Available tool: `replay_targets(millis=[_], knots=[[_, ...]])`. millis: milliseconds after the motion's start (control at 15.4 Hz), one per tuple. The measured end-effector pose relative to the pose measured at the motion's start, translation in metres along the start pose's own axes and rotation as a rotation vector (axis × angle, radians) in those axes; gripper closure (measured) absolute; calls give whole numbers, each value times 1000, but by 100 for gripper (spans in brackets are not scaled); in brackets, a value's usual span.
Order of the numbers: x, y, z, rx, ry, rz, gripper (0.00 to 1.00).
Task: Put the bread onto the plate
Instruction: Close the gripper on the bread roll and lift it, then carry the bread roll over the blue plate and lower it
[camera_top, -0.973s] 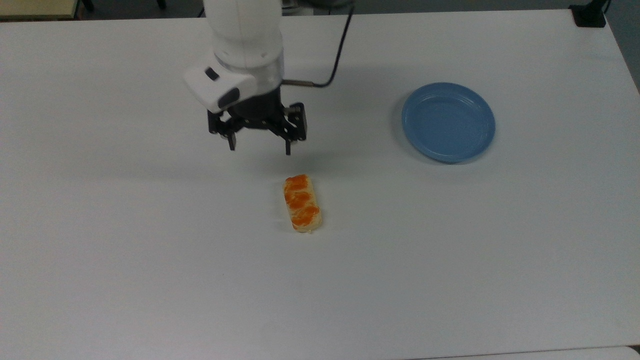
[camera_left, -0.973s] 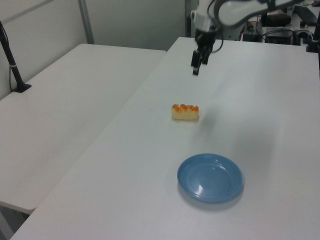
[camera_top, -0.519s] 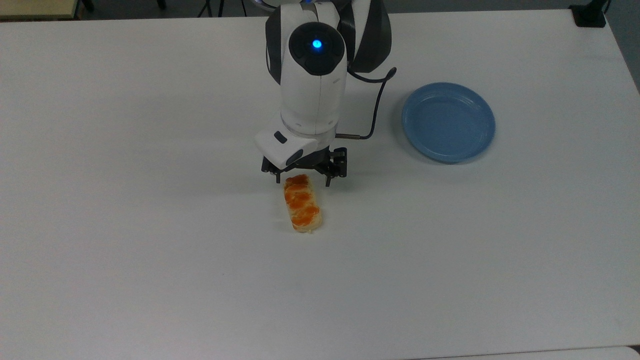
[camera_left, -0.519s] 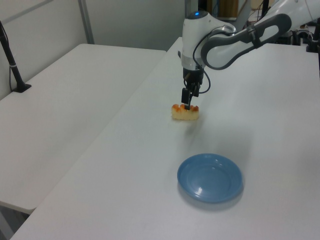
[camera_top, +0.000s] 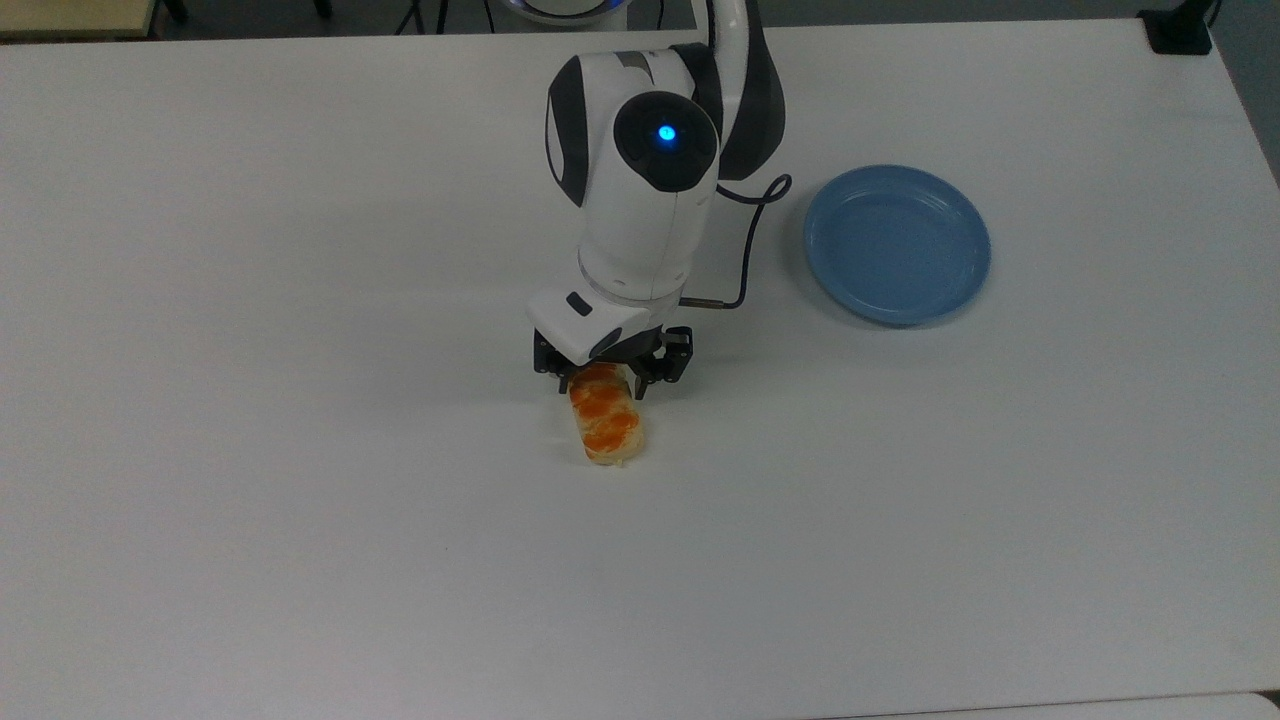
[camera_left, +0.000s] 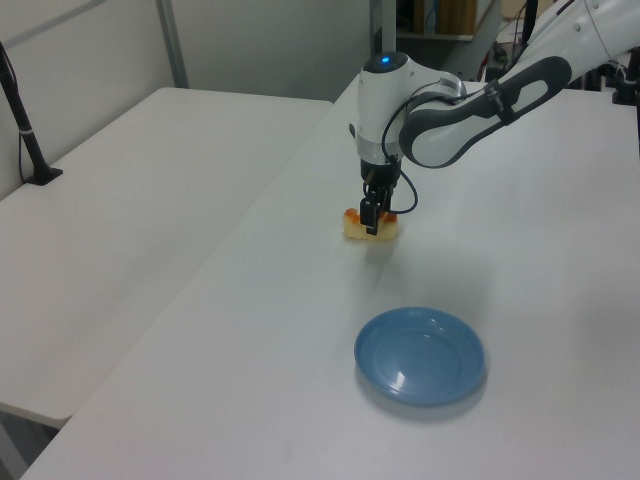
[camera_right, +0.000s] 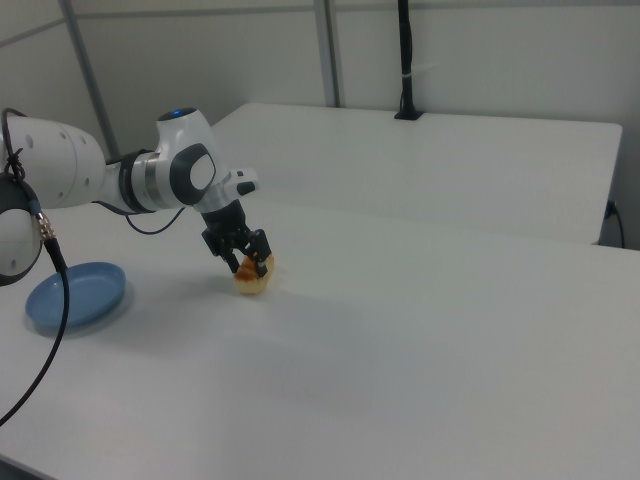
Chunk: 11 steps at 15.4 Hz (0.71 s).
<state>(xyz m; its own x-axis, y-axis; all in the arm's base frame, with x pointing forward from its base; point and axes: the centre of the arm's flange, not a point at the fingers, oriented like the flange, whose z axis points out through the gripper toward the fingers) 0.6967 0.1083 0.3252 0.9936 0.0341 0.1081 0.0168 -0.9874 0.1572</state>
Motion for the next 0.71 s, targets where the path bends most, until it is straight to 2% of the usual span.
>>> replay_targets(millis=[195, 454, 713], knots=[[0, -24, -10, 12, 18, -22, 55], [-17, -69, -60, 42, -22, -78, 58], [-57, -128, -121, 58, -86, -122, 58]])
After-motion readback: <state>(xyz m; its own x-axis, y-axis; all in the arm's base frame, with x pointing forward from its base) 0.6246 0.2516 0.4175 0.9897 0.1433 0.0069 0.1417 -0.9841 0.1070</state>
